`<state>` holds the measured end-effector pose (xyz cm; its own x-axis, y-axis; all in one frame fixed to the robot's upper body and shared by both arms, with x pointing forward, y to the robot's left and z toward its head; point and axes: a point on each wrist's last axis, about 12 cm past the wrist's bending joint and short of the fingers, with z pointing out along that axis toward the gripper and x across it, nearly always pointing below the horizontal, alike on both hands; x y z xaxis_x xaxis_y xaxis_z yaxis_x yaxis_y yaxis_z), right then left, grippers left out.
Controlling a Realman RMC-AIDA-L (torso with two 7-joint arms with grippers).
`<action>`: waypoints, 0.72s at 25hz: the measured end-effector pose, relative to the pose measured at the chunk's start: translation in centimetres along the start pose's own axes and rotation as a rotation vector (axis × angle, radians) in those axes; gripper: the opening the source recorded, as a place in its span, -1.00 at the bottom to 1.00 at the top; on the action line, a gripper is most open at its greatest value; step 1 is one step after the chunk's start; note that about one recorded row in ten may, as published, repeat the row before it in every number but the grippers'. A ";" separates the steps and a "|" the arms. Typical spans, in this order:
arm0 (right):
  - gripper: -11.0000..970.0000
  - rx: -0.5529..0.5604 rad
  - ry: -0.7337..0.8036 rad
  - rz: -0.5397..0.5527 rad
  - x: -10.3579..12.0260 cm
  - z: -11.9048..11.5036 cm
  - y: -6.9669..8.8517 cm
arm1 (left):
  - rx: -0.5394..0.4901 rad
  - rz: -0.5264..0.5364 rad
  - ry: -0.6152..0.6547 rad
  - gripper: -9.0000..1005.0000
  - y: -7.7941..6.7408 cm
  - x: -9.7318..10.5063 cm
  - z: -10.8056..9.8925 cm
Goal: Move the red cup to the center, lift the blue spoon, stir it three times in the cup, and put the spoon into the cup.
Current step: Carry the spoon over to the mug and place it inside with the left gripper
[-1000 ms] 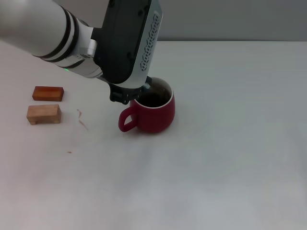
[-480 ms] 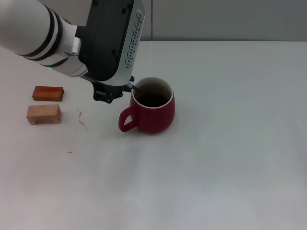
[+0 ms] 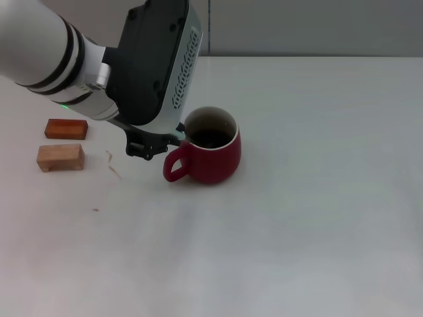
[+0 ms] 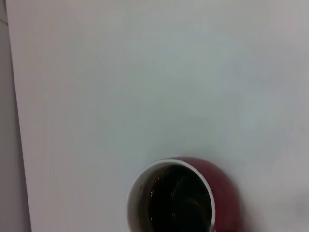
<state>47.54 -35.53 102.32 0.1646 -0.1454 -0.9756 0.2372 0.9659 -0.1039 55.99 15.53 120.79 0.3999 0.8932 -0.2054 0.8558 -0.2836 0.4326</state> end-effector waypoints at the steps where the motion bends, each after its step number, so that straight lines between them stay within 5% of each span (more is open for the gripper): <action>1: 0.45 0.000 0.000 0.000 0.0 0.0 0.0 | 0.000 0.000 0.000 -0.66 0.0 0.0 0.0; 18: 0.45 0.003 0.003 -0.003 0.0 -0.1 -0.2 | -0.056 0.010 -0.080 -0.66 0.5 -1.5 1.6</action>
<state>47.39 -35.67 102.26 0.1613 -0.1482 -0.9757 0.2402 0.9648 -0.1068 56.34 13.54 119.89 0.4349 0.8592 -0.2696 0.8332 -0.2703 0.4825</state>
